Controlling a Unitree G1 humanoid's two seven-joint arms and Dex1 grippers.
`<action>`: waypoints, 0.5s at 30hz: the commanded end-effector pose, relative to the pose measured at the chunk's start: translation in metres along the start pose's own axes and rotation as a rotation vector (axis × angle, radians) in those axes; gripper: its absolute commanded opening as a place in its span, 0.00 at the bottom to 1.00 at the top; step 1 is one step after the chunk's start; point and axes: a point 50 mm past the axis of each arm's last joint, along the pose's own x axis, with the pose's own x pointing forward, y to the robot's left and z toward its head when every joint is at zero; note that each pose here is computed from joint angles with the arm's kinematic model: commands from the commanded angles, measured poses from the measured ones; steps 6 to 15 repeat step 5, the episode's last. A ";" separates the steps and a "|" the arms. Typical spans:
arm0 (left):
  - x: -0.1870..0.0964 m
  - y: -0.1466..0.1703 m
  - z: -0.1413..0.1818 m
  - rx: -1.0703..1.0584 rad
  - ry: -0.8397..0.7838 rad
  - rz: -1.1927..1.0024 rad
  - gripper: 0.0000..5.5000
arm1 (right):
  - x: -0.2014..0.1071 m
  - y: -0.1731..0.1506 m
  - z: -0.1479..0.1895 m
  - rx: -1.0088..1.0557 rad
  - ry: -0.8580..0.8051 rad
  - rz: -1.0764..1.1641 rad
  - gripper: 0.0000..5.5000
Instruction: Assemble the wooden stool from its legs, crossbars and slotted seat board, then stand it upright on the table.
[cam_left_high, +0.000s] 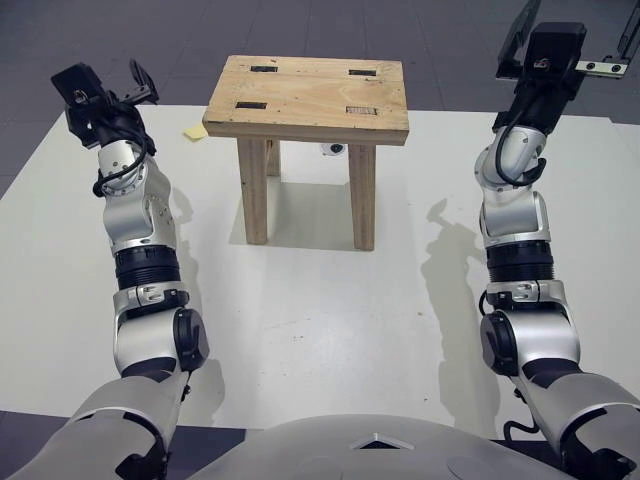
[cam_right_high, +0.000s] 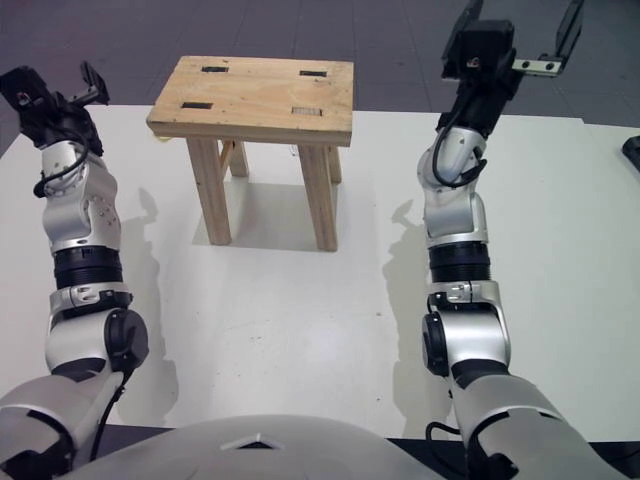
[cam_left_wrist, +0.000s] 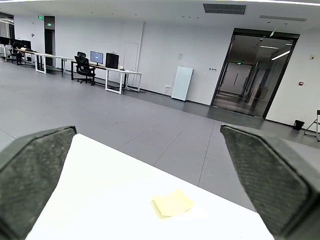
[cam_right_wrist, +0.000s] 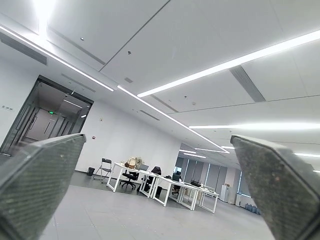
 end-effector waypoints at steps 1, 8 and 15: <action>-0.001 -0.007 -0.001 -0.012 -0.003 0.001 0.98 | 0.010 -0.005 0.000 -0.002 -0.009 -0.003 0.98; -0.002 -0.005 -0.002 -0.010 -0.004 0.007 0.98 | 0.011 -0.007 -0.001 -0.006 -0.015 0.002 0.98; -0.002 -0.005 -0.002 -0.010 -0.004 0.007 0.98 | 0.011 -0.007 -0.001 -0.006 -0.015 0.002 0.98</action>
